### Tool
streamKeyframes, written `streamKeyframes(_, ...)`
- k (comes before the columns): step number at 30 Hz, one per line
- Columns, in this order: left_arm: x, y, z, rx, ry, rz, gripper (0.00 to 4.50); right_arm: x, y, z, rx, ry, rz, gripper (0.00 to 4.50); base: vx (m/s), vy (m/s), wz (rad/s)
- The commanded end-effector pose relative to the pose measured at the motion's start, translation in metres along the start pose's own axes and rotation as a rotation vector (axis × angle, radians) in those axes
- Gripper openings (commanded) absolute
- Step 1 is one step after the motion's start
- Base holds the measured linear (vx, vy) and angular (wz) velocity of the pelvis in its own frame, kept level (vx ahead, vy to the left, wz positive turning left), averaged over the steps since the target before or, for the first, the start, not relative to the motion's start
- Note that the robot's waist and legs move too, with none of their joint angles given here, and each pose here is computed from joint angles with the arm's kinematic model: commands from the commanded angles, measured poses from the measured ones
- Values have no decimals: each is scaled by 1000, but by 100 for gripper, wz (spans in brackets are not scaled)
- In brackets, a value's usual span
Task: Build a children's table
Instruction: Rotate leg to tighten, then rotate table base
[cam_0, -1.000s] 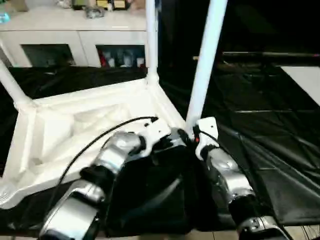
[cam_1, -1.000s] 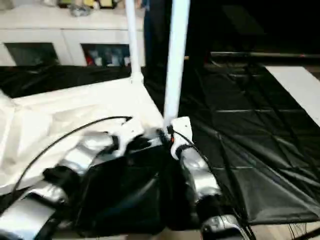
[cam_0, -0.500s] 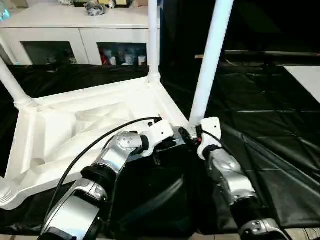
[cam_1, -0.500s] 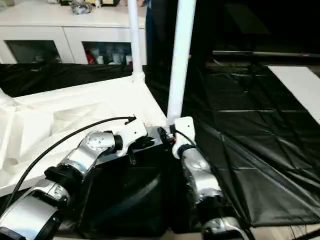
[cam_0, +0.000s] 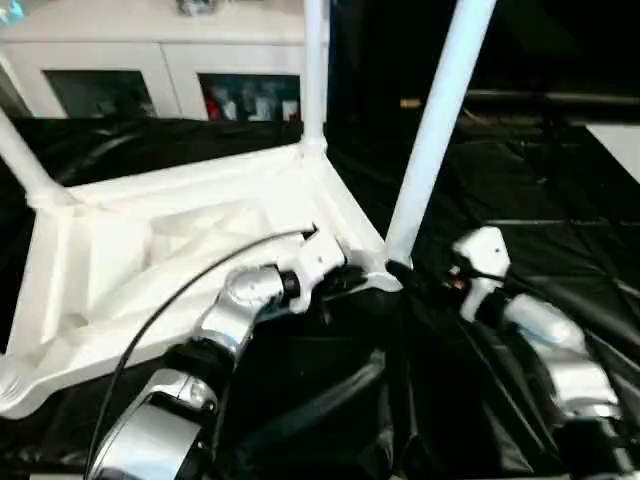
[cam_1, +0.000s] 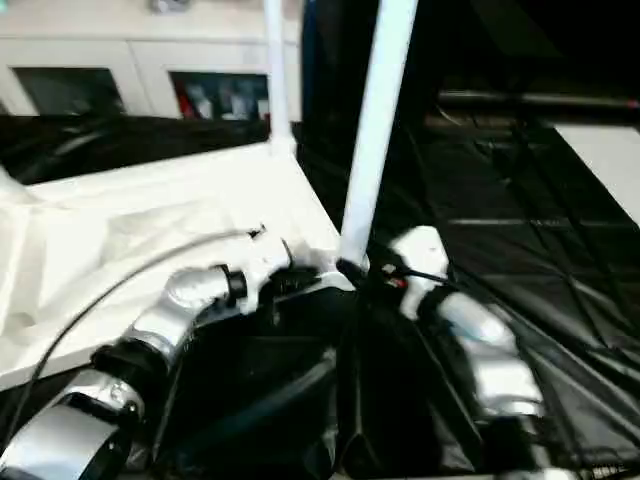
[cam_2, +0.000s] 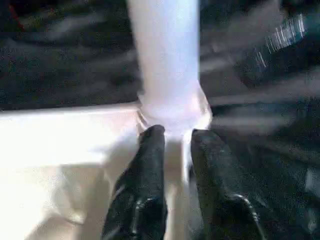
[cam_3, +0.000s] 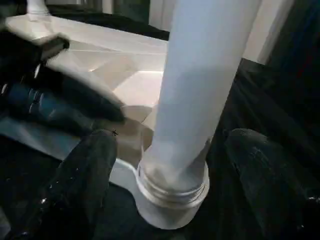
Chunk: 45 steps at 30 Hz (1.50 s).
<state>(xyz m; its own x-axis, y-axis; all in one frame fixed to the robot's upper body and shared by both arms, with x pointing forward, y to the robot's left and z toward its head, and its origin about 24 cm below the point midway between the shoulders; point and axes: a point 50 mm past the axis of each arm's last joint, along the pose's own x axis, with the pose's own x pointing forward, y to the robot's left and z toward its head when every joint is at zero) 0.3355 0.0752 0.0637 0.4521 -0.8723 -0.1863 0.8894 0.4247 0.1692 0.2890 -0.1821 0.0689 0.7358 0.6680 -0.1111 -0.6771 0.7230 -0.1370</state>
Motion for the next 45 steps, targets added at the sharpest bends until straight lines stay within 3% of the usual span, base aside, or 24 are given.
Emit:
streamKeyframes(1, -12, 2, 8, -26, -49, -21, 127, -8, 1, 2, 2, 8, 49, 381, 0, 0, 0)
streamKeyframes(7, -45, -13, 16, -83, -50, -176, 172, -14, 21, 7, 44, 2, 240, 381, 0, 0, 0)
streamKeyframes(10, -73, -25, 13, -103, 30, -244, 183, -7, 35, 14, 77, -27, 322, 381, 0, 0, 0)
streamKeyframes(12, -91, -31, 7, -103, 107, -232, 209, 5, 40, 18, 89, -65, 311, 381, 0, 0, 0)
streamKeyframes(15, -101, -35, 2, -102, 168, -216, 227, 15, 41, 21, 85, -81, 286, 381, 0, 0, 0)
streamKeyframes(17, -115, -38, -10, -110, 276, -149, 253, 35, 39, 18, 60, -57, 190, 381, 0, 0, 0)
streamKeyframes(20, -122, -40, -14, -147, 311, -94, 273, 45, 39, 16, 62, -31, 150, 381, 0, 0, 0)
streamKeyframes(25, -134, -46, -29, -172, 368, -31, 318, 61, 41, 19, 99, -62, 134, 381, 0, 0, 0)
streamKeyframes(29, -142, -47, -39, -187, 356, 76, 354, 81, 34, 23, 119, -101, 11, 381, 0, 0, 0)
streamKeyframes(35, -148, -47, -44, -182, 322, 140, 409, 93, 21, 23, 170, -108, -133, 381, 0, 0, 0)
streamKeyframes(38, -151, -51, -46, -188, 323, 140, 414, 94, 13, 22, 174, -98, -199, 381, 0, 0, 0)
streamKeyframes(39, -152, -54, -48, -196, 320, 136, 427, 93, 2, 18, 173, -81, -272, 381, 0, 0, 0)
streamKeyframes(40, -152, -54, -48, -197, 319, 135, 440, 93, 1, 18, 173, -79, -279, 381, 0, 0, 0)
streamKeyframes(43, -151, -56, -48, -201, 306, 137, 440, 85, -21, 12, 168, -45, -405, 381, 0, 0, 0)
streamKeyframes(45, -150, -56, -49, -200, 305, 138, 440, 82, -26, 11, 163, -39, -424, 381, 0, 0, 0)
